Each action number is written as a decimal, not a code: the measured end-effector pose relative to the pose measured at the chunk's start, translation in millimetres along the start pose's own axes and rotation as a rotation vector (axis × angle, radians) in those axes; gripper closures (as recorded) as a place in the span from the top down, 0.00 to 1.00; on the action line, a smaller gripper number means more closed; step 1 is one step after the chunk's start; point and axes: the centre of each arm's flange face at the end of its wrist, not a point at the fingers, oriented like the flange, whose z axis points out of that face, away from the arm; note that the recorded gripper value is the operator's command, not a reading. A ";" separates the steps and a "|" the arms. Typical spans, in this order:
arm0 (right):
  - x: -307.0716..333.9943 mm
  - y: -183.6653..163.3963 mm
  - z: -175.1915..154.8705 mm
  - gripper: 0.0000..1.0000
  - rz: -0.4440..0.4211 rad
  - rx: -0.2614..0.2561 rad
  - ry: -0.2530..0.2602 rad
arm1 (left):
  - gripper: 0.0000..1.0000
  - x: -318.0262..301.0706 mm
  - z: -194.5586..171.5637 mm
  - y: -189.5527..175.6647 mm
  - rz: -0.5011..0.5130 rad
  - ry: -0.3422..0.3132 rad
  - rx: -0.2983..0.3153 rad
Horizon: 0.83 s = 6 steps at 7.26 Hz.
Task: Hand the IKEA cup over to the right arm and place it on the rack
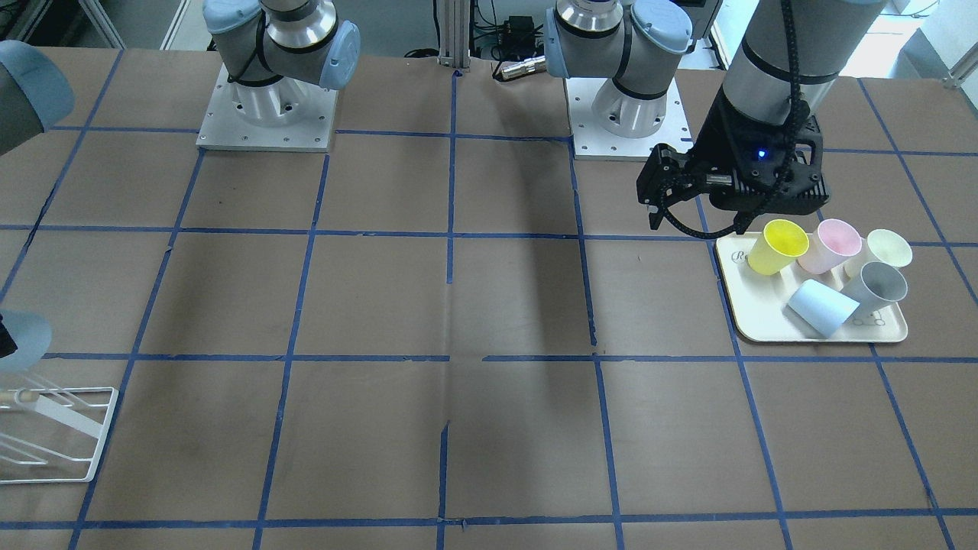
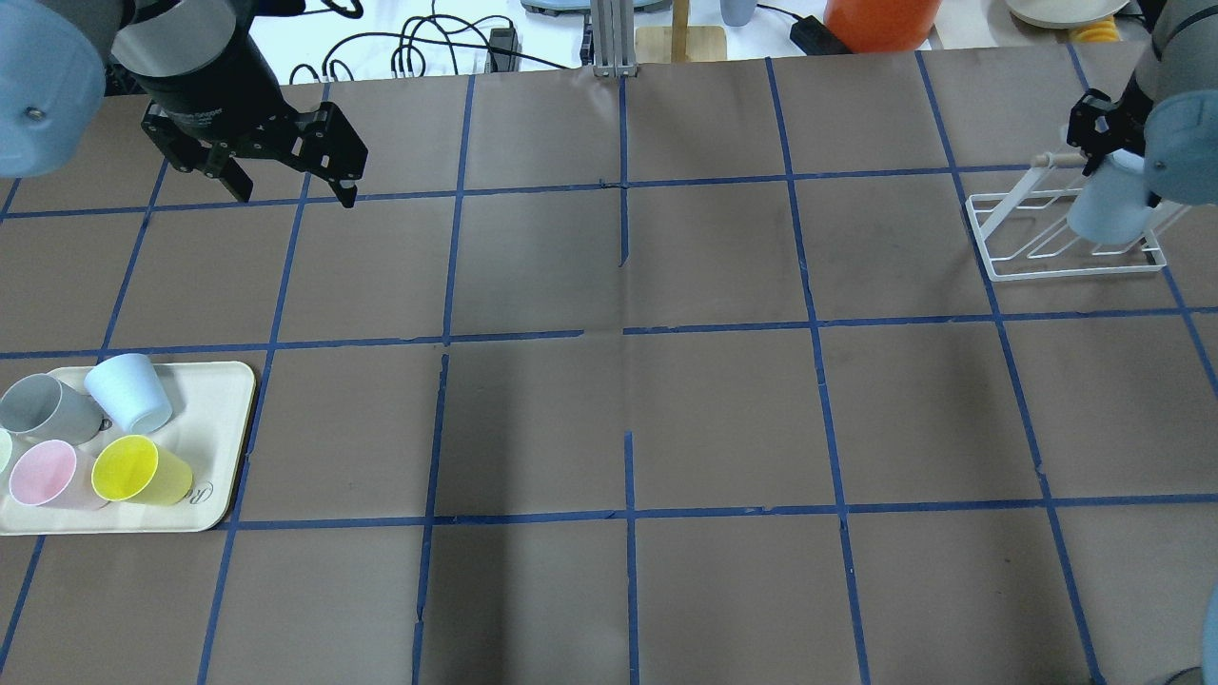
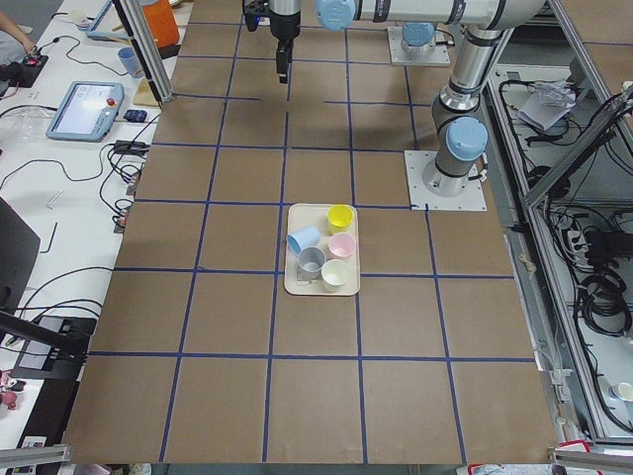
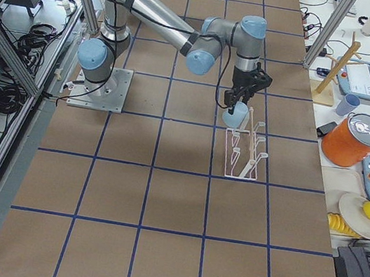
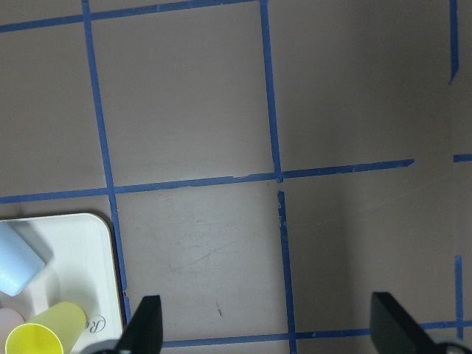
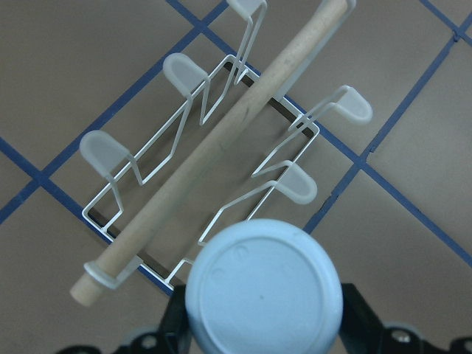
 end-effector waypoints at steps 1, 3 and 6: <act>1.1 -2.5 -0.6 1.00 0.014 0.014 -0.008 | 1.00 0.0 0.0 0.0 0.000 0.000 0.000; -0.3 -6.3 -2.1 1.00 0.028 0.040 -0.029 | 1.00 -0.4 0.4 -0.2 -0.001 0.000 -0.001; 5.5 0.4 -28.8 1.00 0.011 0.039 -0.036 | 1.00 -0.8 0.6 -0.3 -0.002 -0.001 -0.001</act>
